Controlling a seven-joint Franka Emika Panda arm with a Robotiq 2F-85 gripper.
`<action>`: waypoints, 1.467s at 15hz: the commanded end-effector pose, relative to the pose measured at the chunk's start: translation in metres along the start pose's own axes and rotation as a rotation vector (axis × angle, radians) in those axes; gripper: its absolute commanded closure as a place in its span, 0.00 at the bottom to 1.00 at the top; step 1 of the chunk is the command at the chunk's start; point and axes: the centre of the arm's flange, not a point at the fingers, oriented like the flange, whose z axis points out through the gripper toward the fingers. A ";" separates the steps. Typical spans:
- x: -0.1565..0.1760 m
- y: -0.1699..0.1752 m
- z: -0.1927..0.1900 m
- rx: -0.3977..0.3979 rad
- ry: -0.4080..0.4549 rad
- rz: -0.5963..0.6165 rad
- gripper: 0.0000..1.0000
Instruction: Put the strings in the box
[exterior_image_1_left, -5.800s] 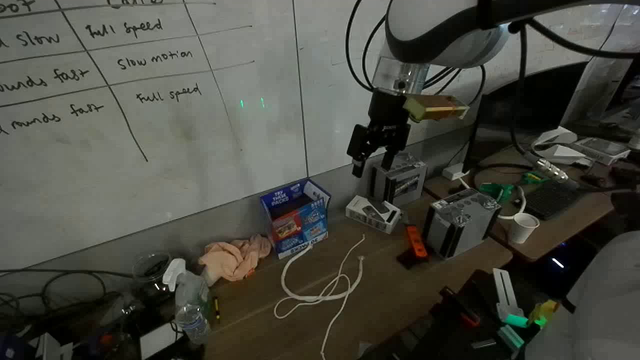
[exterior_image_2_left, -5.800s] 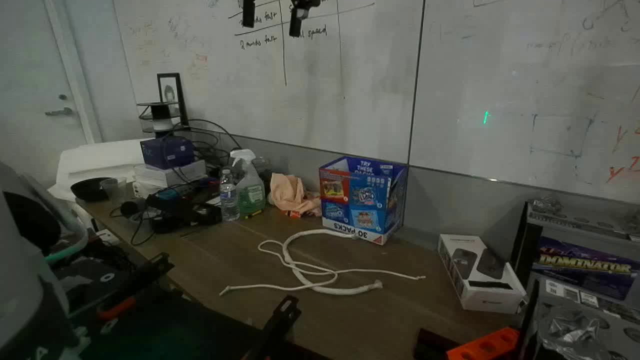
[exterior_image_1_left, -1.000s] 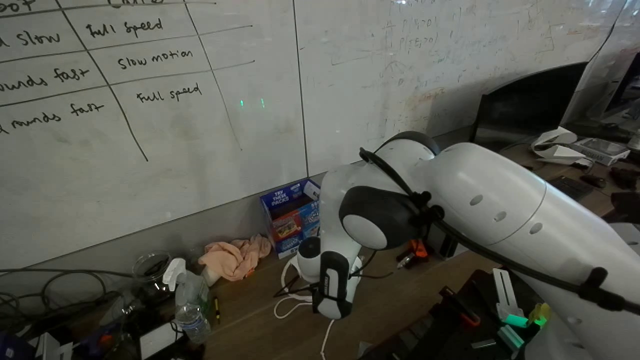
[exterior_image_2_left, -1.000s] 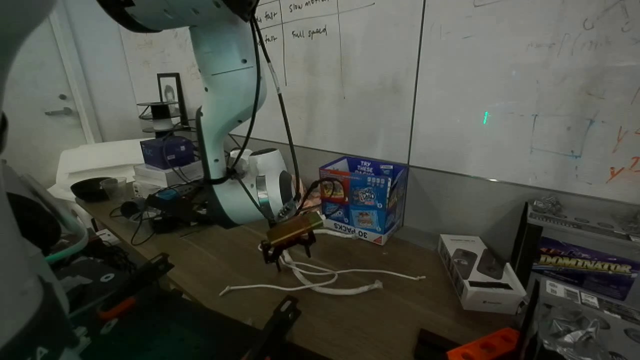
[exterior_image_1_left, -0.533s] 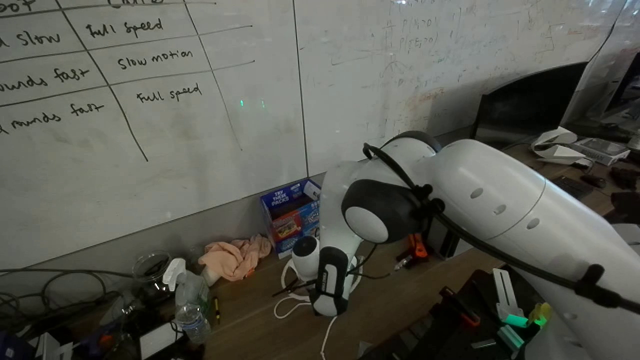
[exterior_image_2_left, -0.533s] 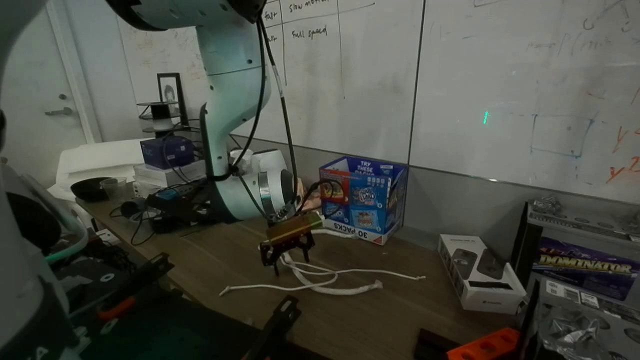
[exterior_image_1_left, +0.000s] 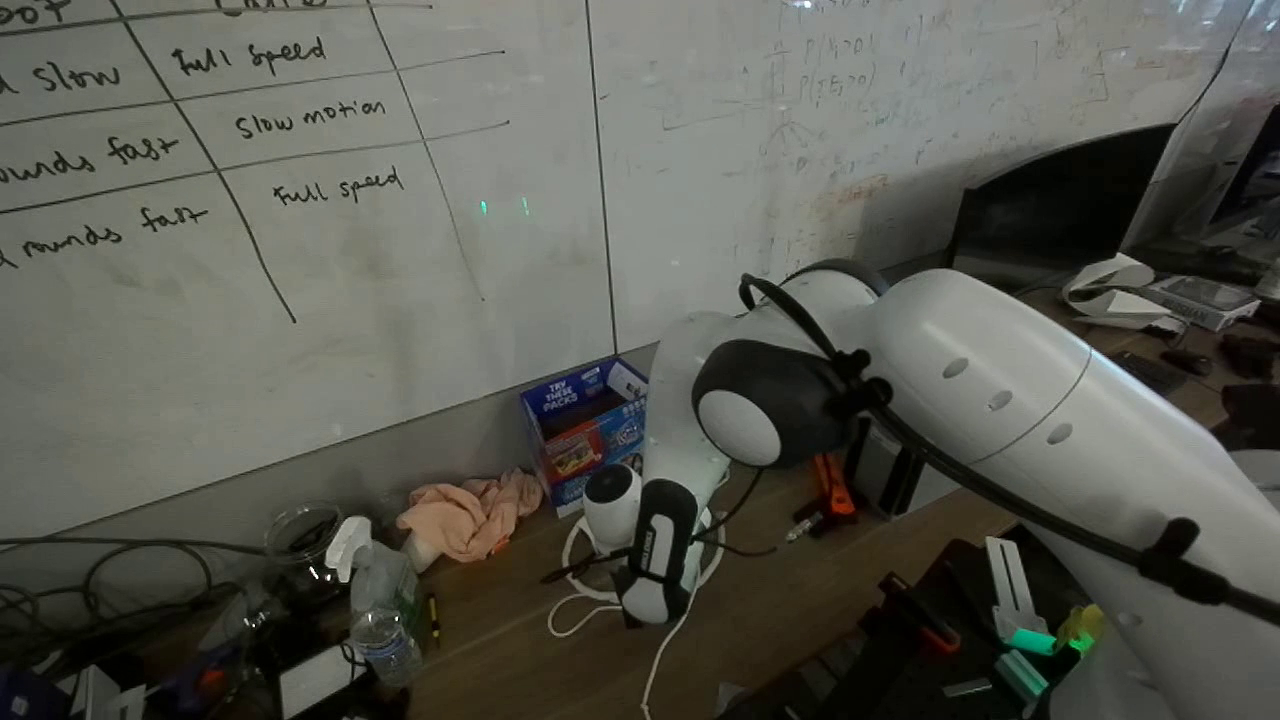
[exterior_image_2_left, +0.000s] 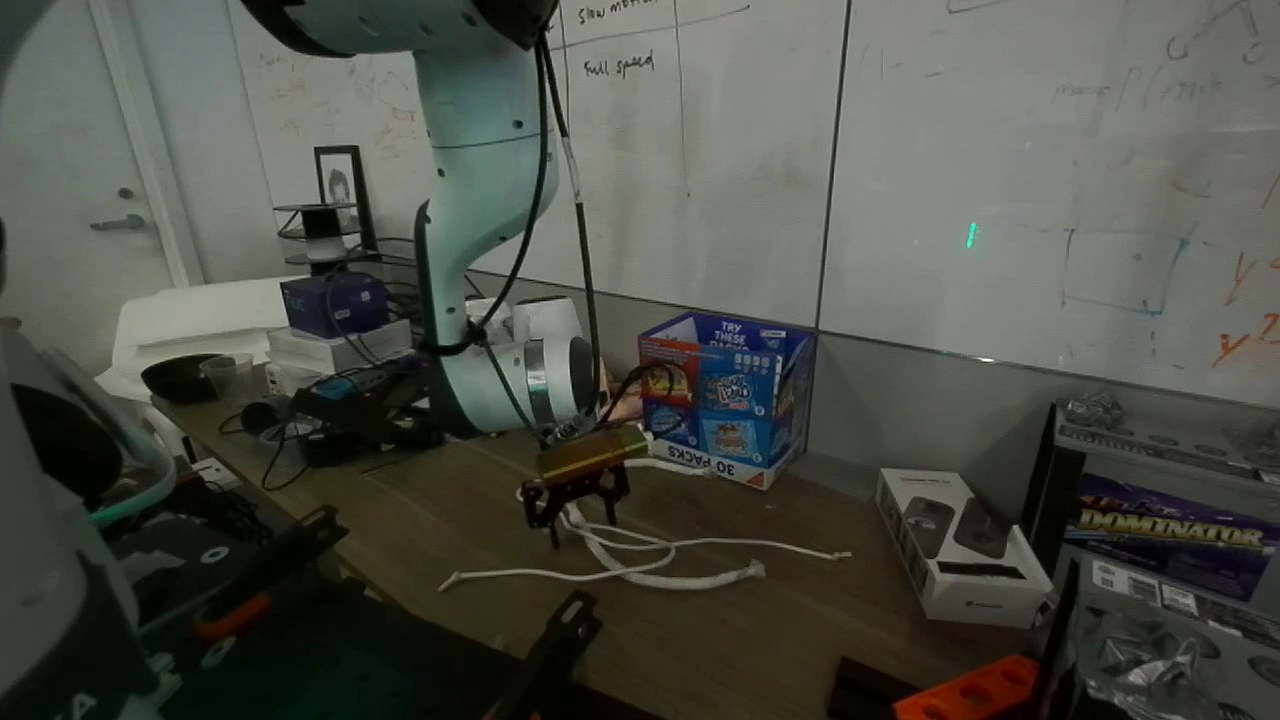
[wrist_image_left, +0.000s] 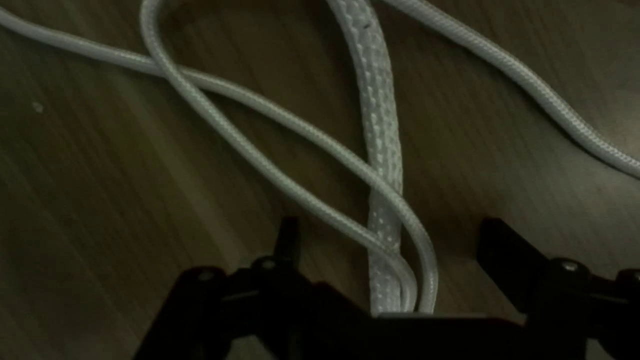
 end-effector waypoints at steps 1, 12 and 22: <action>0.006 0.007 -0.003 0.021 0.009 0.003 0.41; 0.002 0.034 -0.038 0.082 -0.094 0.091 0.96; 0.053 0.113 -0.250 0.005 0.078 0.360 0.97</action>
